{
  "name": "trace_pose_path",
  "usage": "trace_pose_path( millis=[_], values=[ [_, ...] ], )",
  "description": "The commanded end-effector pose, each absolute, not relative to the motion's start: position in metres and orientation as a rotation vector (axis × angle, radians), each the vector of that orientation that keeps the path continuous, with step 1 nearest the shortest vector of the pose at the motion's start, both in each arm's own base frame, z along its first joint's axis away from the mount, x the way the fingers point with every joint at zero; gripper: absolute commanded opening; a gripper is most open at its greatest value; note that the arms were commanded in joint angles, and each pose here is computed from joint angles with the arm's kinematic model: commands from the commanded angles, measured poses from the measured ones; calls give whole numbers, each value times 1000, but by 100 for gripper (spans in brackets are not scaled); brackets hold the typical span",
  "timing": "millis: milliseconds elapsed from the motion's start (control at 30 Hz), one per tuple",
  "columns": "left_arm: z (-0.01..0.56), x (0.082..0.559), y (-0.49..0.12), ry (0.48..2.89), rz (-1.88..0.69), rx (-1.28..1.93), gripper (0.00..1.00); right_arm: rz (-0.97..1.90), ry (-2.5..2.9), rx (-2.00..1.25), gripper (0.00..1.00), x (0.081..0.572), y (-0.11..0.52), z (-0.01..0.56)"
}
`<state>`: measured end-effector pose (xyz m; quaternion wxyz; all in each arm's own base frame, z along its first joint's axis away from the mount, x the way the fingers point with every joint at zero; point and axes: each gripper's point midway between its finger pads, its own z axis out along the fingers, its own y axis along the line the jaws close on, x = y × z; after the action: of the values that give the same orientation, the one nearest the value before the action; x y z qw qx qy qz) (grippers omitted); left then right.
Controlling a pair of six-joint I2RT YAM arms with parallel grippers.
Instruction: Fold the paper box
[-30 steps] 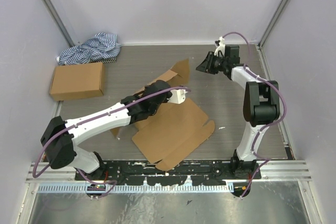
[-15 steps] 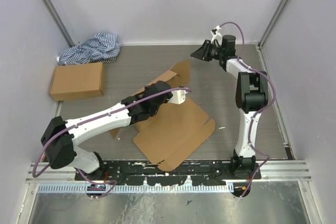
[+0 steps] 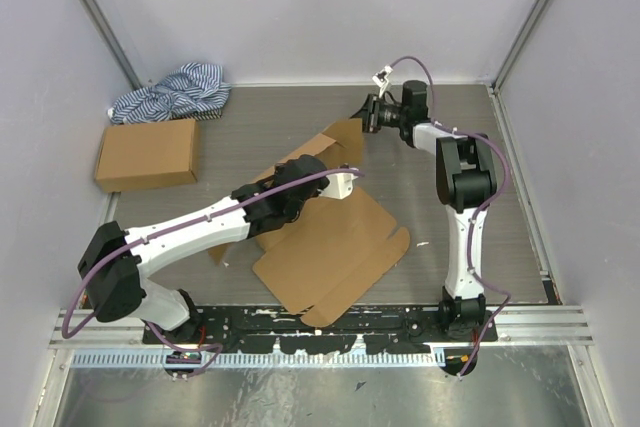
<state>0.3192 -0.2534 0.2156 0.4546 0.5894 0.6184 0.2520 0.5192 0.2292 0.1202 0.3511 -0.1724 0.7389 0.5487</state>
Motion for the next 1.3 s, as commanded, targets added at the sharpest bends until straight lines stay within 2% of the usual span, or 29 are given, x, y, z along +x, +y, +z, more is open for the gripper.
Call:
trace_pose_path(
  millis=[0,433,833,1000,1267],
  values=[
    [210,313,-247,1520,663,1520,0,1466,1784,-619,31,491,228,163],
    [203,308,-248,1524,668,1531,0,1421,1865,-774,43,426,216,156],
    [192,312,-241,1554,745,1535,0,1526,1874,-859,49,401,219,145],
    [190,311,-242,1581,729,1504,0,1567,1799,-989,55,383,226,143],
    [192,309,-241,1577,707,1492,0,1478,1785,-1128,58,375,250,133]
  ],
)
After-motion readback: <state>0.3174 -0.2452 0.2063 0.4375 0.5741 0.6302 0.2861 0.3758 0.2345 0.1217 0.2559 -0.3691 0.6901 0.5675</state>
